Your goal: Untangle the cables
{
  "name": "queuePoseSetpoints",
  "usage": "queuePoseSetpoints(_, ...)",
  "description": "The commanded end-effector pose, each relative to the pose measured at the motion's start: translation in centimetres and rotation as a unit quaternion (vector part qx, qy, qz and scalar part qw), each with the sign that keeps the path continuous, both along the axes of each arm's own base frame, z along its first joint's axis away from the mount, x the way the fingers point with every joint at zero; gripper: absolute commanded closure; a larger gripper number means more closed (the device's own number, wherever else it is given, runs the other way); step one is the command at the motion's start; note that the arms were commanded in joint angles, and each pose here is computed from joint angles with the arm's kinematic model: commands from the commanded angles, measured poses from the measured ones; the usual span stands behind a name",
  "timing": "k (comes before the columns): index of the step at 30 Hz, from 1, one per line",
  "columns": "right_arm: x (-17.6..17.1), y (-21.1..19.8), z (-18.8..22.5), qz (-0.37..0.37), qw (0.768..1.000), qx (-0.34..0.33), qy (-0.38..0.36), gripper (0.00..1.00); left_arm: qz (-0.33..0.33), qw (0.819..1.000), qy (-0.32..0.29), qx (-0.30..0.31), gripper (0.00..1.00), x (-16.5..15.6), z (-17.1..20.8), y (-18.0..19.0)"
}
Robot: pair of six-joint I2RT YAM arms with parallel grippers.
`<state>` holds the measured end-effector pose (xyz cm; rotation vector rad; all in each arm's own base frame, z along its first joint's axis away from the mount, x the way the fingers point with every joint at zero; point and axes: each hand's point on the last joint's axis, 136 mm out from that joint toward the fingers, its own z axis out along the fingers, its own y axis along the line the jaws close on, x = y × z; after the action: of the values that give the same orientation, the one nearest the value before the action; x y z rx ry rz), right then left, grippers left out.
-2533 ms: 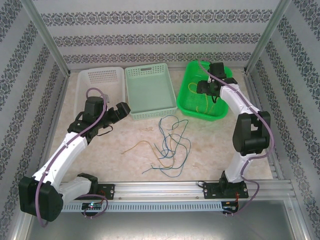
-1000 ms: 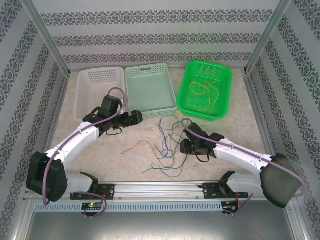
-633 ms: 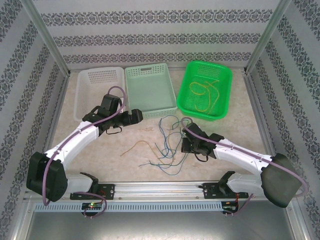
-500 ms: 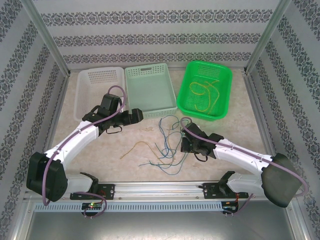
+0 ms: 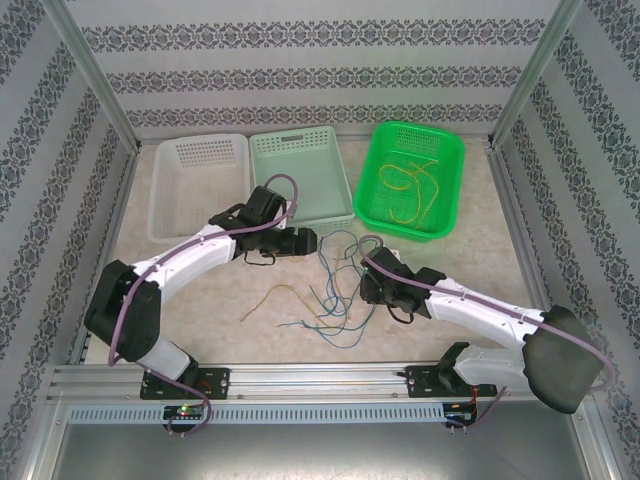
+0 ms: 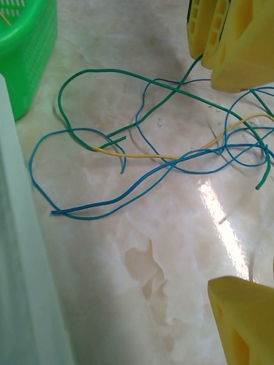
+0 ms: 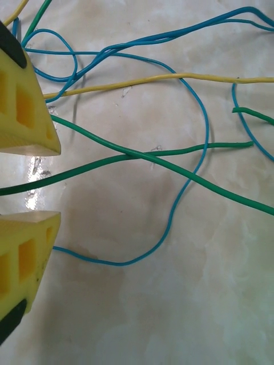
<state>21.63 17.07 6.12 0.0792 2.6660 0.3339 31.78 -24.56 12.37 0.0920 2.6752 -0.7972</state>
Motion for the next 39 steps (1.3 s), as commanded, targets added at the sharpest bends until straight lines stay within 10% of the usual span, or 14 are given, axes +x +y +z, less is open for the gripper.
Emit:
queuePoseSetpoints(1,0.5,-0.6,1.0,-0.012,0.999,-0.003,-0.033,0.65,-0.01,1.0,0.004,-0.019,0.2,0.8,0.8,-1.5)
queuePoseSetpoints(8,0.3,-1.0,0.6,-0.024,0.999,0.005,-0.039,0.6,-0.031,0.995,0.081,-0.04,0.37,0.4,-2.3,-4.9)
queuePoseSetpoints(39,1.1,-2.1,0.5,-0.012,0.997,-0.005,-0.073,0.55,0.045,0.987,0.147,-0.037,0.47,1.5,-6.4,-8.1)
